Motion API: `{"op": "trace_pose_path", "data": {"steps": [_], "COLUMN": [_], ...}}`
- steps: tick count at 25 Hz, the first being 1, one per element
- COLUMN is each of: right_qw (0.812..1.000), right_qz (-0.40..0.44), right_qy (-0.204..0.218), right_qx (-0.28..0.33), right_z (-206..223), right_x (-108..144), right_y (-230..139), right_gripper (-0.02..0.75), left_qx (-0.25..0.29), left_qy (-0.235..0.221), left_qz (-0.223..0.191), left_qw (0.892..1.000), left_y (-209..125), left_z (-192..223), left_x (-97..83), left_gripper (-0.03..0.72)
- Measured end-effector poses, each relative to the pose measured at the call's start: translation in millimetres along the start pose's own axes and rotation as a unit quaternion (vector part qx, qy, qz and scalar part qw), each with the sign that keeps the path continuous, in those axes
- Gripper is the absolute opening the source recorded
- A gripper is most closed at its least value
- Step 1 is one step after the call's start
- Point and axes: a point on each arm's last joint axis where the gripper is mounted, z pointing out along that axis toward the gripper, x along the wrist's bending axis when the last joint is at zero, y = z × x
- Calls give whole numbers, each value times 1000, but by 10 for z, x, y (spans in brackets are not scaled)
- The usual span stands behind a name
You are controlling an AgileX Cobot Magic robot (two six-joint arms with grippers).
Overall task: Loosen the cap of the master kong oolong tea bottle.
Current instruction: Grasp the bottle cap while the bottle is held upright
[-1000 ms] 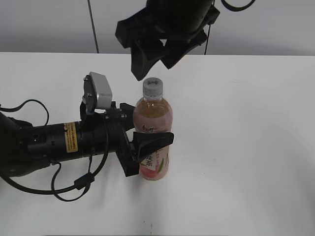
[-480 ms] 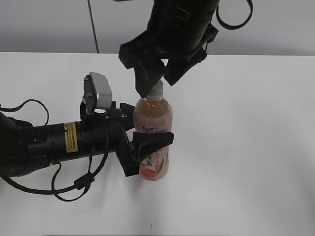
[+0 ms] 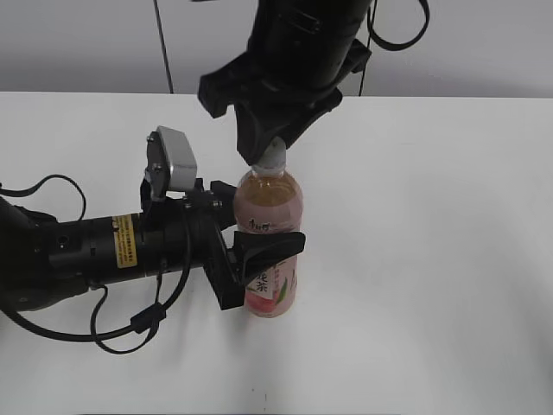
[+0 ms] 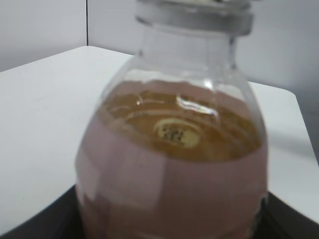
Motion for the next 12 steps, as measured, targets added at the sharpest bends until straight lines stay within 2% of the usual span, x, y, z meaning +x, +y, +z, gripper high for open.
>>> {"op": "trace_pose_path", "data": {"steps": [2,12], "right_qw": [1000,999], "right_qz": [-1,-45], "right_qy": [0,2], "right_qx": [-1,-1], "right_z": [-8,-8], "right_x": [4,8], "right_y": [4,3], "right_gripper": [282,281], "left_qx": [0,-1], "left_qy": [0,0], "left_qz": [0,0], "left_qw": [1000,1000], "left_y": [0,3], "left_z": [0,2], "left_x": [1,3], "left_gripper": [437,436]}}
